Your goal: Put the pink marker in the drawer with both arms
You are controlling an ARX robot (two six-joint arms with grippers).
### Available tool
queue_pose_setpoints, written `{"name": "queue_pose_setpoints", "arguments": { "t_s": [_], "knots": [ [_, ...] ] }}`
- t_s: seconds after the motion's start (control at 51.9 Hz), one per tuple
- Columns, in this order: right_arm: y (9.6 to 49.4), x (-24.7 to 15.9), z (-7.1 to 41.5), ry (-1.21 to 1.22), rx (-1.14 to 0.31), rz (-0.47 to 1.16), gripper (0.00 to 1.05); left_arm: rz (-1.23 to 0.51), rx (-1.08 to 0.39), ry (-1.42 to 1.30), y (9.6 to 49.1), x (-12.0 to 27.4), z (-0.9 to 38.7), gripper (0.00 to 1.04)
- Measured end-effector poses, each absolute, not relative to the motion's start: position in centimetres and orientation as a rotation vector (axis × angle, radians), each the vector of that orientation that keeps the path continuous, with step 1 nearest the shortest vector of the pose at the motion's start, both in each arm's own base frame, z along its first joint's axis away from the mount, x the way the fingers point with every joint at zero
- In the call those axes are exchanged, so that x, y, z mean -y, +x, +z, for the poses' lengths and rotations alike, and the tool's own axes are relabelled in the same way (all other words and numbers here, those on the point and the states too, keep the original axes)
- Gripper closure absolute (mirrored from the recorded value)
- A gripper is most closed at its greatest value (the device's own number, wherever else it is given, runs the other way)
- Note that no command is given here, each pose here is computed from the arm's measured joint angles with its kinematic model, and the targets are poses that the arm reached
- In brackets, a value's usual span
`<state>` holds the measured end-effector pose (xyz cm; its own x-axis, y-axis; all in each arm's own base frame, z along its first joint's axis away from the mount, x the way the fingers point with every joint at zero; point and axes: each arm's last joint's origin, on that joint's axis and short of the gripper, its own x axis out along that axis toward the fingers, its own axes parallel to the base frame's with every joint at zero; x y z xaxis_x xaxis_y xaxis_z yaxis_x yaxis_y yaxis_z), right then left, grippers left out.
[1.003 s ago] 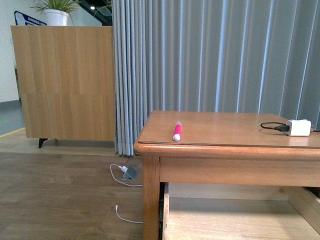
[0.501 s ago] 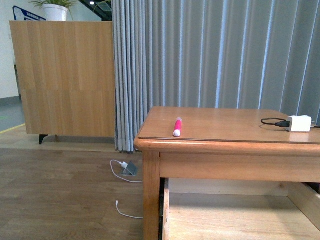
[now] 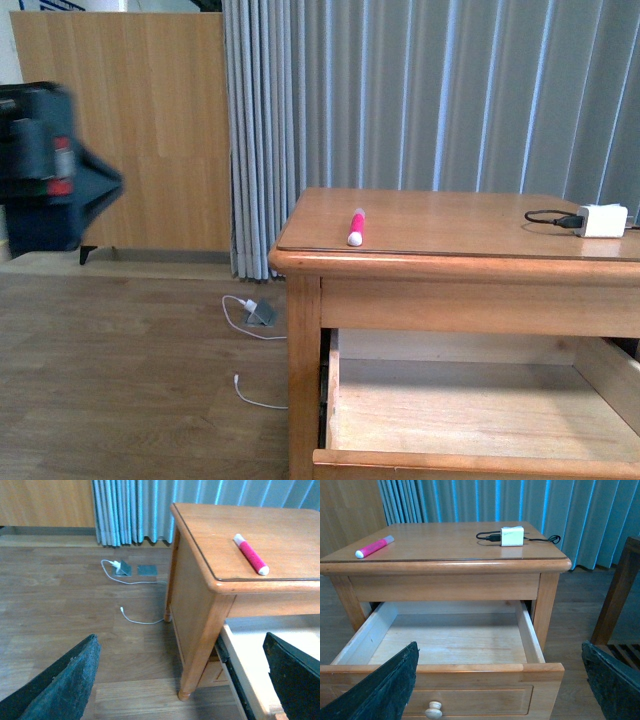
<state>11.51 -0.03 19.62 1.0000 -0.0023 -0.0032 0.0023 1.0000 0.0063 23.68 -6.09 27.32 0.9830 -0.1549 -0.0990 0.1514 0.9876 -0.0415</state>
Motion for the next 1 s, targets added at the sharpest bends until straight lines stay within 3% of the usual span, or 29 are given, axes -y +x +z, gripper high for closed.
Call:
{"name": "queue_pose_setpoints", "arguments": {
  "t_s": [0.135, 0.444, 1.003],
  "knots": [
    [11.5, 0.0, 19.6, 0.006, -0.003, -0.003, 0.08, -0.204, -0.121, 0.004, 29.7, 9.4, 29.0, 0.06],
    [11.5, 0.0, 19.6, 0.006, -0.003, -0.003, 0.08, -0.231, -0.171, 0.035, 37.6, 13.9, 30.3, 0.06],
    [11.5, 0.0, 19.6, 0.006, -0.003, -0.003, 0.08, -0.232, -0.278, 0.092, 45.2, 22.1, 27.1, 0.06]
  ]
}}
